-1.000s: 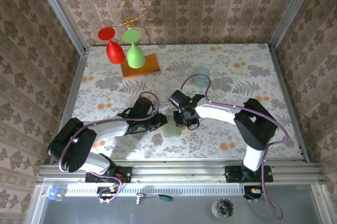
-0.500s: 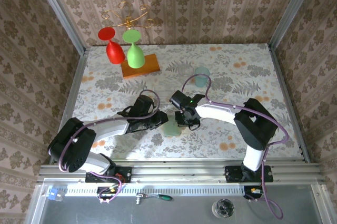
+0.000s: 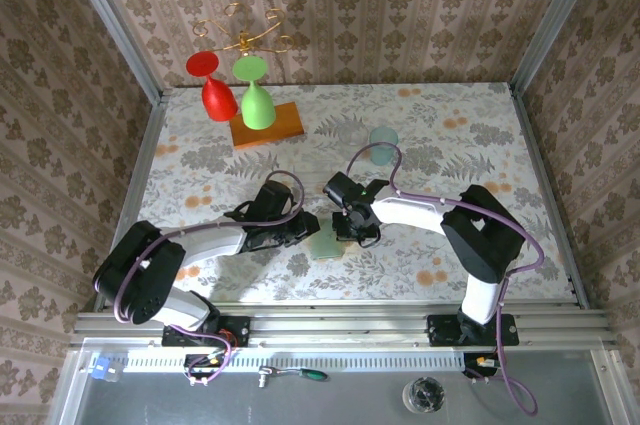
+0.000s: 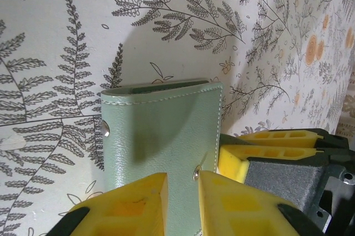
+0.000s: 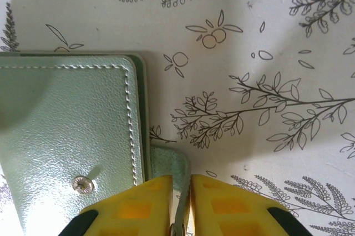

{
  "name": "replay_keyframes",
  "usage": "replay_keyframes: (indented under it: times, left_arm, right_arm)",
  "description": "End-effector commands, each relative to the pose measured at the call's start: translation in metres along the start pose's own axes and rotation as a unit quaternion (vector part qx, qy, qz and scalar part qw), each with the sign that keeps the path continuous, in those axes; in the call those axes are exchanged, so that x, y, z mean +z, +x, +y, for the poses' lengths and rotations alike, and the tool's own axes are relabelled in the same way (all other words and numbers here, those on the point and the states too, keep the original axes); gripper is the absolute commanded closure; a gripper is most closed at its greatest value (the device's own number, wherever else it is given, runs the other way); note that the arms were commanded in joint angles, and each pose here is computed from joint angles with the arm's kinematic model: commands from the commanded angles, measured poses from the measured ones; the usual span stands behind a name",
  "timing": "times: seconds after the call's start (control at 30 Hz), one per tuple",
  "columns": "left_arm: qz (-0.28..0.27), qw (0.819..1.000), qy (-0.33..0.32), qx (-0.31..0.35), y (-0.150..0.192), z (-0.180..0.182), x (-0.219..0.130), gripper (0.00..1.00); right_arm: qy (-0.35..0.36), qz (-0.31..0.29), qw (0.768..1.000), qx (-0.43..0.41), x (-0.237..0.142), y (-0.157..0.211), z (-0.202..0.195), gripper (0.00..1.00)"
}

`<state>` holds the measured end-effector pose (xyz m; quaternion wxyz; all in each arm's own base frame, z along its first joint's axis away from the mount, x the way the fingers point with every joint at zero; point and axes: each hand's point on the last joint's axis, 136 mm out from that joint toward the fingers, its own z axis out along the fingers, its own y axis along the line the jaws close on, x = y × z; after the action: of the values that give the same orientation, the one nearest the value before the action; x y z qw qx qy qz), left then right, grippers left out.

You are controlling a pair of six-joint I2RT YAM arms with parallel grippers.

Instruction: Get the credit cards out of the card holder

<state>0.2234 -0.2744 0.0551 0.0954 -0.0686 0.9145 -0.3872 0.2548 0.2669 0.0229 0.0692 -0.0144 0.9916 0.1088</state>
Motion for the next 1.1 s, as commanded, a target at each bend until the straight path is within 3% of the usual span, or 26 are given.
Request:
replay_keyframes:
  times: [0.0,0.3,1.07]
  left_arm:
    - [-0.006,1.000,0.012,0.007,-0.007,-0.009,0.001,0.77]
    - [-0.009,1.000,0.014,0.018,-0.008,-0.012,-0.001,0.77]
    - [-0.067,0.997,-0.015,0.034,-0.019,-0.004,-0.027,0.77]
  right_arm:
    - [0.008,0.017,1.000,0.009,0.010,0.007,-0.007,0.82]
    - [0.000,-0.010,1.000,0.013,0.000,-0.001,-0.009,0.92]
    - [-0.014,-0.057,0.998,0.016,-0.052,-0.009,-0.021,1.00]
